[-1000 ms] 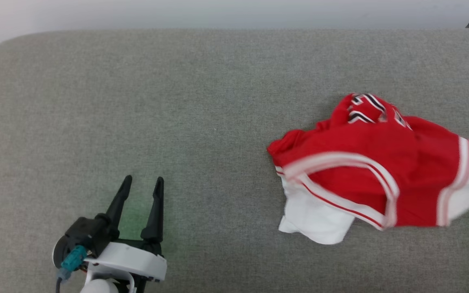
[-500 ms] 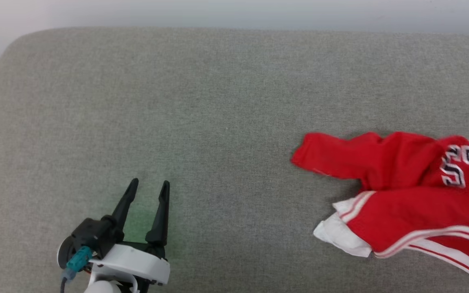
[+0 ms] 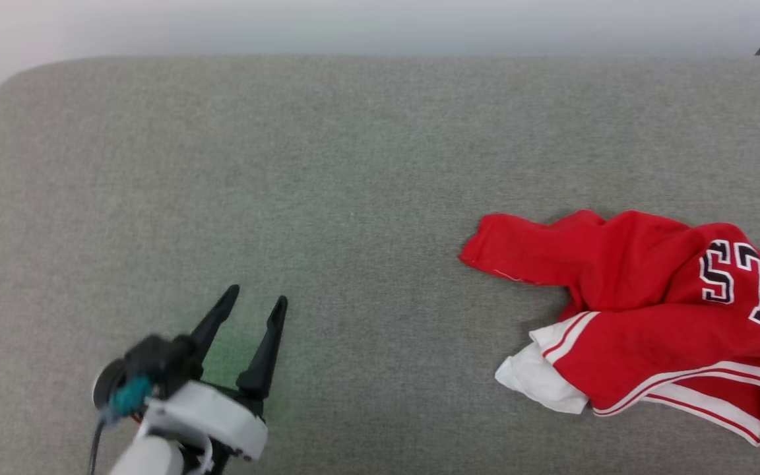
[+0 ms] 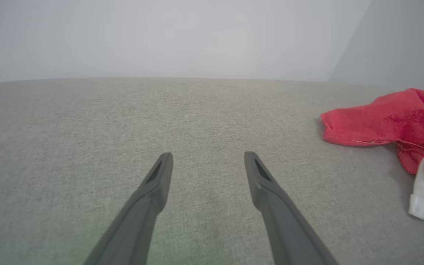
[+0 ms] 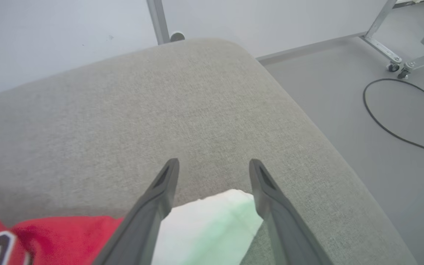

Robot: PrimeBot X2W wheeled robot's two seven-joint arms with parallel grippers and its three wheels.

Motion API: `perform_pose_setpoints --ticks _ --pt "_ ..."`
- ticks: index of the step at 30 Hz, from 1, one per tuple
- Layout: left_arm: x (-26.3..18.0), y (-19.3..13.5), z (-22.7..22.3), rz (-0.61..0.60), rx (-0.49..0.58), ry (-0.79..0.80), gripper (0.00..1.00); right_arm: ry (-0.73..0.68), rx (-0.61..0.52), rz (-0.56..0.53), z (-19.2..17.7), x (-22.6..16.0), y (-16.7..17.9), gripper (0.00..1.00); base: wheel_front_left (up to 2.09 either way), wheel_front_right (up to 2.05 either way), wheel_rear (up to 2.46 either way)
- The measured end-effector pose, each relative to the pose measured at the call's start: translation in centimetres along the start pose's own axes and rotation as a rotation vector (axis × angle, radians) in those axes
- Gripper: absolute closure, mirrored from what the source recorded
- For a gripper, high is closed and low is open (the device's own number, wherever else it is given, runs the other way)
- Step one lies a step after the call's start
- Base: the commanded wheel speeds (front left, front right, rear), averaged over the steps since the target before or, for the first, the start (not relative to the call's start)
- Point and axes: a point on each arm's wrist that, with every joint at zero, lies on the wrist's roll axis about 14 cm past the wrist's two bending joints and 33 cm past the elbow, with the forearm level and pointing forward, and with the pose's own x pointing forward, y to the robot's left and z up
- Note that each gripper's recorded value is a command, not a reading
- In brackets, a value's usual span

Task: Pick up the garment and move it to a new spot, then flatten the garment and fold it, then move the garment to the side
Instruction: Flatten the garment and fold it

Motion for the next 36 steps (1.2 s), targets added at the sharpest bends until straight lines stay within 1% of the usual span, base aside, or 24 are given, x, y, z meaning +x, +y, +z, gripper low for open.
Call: perform_pose_setpoints --ticks 3,6,9,12,15,17,18,20,22,24,28,31,36 --pt "0.9 -1.2 -0.3 -0.106 0.028 0.104 0.0 -0.095 0.013 0.085 2.6 -0.9 2.4 0.0 0.0 0.0 0.0" --pt "1.6 -3.2 -0.9 -0.236 0.046 0.275 0.0 -0.16 0.013 0.183 4.2 -2.3 5.3 0.0 0.0 0.0 0.0" --pt "2.0 -5.9 -0.4 -0.365 0.015 0.422 0.0 -0.188 0.018 0.275 4.7 -3.9 8.1 0.0 0.0 0.0 0.0" --pt "1.9 -9.1 -0.1 -0.494 -0.045 0.572 0.0 -0.206 0.043 0.339 5.1 -5.2 9.9 0.0 0.0 0.0 0.0" --pt "1.4 -11.7 -0.5 -0.606 -0.089 0.727 0.0 -0.201 0.043 0.35 4.8 -5.8 10.1 0.0 0.0 0.0 0.0" --pt "1.3 -13.0 -0.8 -0.664 -0.088 0.812 0.0 -0.201 0.04 0.351 4.7 -6.0 10.1 0.0 0.0 0.0 0.0" --pt "1.3 -13.6 -1.0 -0.691 -0.078 0.845 0.0 -0.197 0.042 0.348 4.6 -6.0 10.1 0.0 0.0 0.0 0.0" --pt "1.5 -15.6 -1.0 -0.754 -0.102 0.884 0.0 -0.188 0.048 0.334 4.1 -6.0 9.6 0.0 0.0 0.0 0.0" --pt "1.6 -17.3 -1.3 -0.81 -0.097 0.918 0.0 -0.184 0.048 0.318 4.0 -5.9 9.0 0.0 0.0 0.0 0.0" --pt "1.7 -18.5 -1.8 -0.846 -0.083 0.944 0.0 -0.179 0.052 0.307 3.6 -5.9 8.7 0.0 0.0 0.0 0.0" --pt "1.6 -19.9 -3.9 -0.88 -0.065 1.011 0.0 -0.167 0.06 0.29 3.0 -5.8 8.2 0.0 0.0 0.0 0.0" --pt "1.4 -20.1 -5.8 -0.881 -0.042 1.057 0.0 -0.165 0.063 0.278 2.9 -5.7 7.9 0.0 0.0 0.0 0.0" --pt "1.8 -20.2 -7.9 -0.871 -0.023 1.087 0.0 -0.158 0.082 0.267 2.5 -5.5 7.5 0.0 0.0 0.0 0.0"
